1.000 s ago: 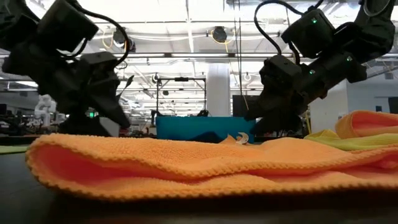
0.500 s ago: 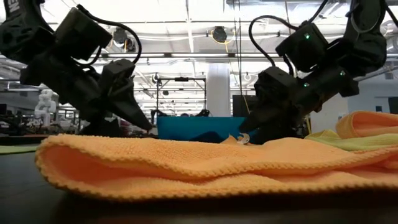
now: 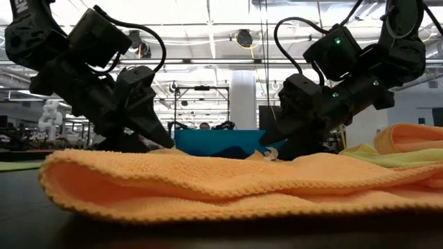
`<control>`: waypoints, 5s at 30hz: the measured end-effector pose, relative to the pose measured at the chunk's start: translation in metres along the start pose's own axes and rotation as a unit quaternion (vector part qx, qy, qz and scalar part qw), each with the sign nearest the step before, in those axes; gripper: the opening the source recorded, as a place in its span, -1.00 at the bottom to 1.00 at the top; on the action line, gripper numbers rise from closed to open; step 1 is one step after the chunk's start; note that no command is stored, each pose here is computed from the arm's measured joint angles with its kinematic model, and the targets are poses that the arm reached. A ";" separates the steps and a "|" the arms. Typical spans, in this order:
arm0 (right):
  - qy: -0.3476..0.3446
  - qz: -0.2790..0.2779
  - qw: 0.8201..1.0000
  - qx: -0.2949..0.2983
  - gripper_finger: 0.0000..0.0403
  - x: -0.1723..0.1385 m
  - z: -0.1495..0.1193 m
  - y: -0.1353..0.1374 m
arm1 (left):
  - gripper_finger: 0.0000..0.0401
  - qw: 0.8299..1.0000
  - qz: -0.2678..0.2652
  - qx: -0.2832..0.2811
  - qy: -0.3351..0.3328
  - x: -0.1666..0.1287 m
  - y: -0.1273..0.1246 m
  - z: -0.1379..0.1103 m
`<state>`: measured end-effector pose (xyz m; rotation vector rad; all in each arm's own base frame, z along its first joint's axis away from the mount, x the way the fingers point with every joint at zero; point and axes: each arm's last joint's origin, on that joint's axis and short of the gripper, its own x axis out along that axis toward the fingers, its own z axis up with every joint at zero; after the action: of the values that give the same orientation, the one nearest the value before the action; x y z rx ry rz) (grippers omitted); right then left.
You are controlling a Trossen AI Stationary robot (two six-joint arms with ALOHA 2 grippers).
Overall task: Fold microfiber towels
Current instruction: Fold the left orange microfiber cloth
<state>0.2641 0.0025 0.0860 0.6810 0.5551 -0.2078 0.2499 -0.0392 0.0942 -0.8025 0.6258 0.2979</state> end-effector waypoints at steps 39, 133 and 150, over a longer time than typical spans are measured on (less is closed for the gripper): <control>-0.022 -0.006 0.996 -0.087 -0.99 0.000 0.001 0.000 | -0.96 0.994 0.016 0.100 -0.042 -0.002 -0.005 -0.004; 0.032 0.226 0.924 -0.306 -0.84 -0.016 -0.089 0.102 | -0.71 0.874 -0.094 0.476 -0.014 -0.009 -0.117 -0.103; 0.034 0.237 0.918 -0.317 -0.28 -0.020 -0.096 0.107 | -0.35 0.877 -0.194 0.438 -0.029 -0.023 -0.148 -0.100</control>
<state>0.2457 0.1460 0.0933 0.1705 0.4697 0.4429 0.2613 -0.2128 0.1403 -0.0237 0.4554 -0.3296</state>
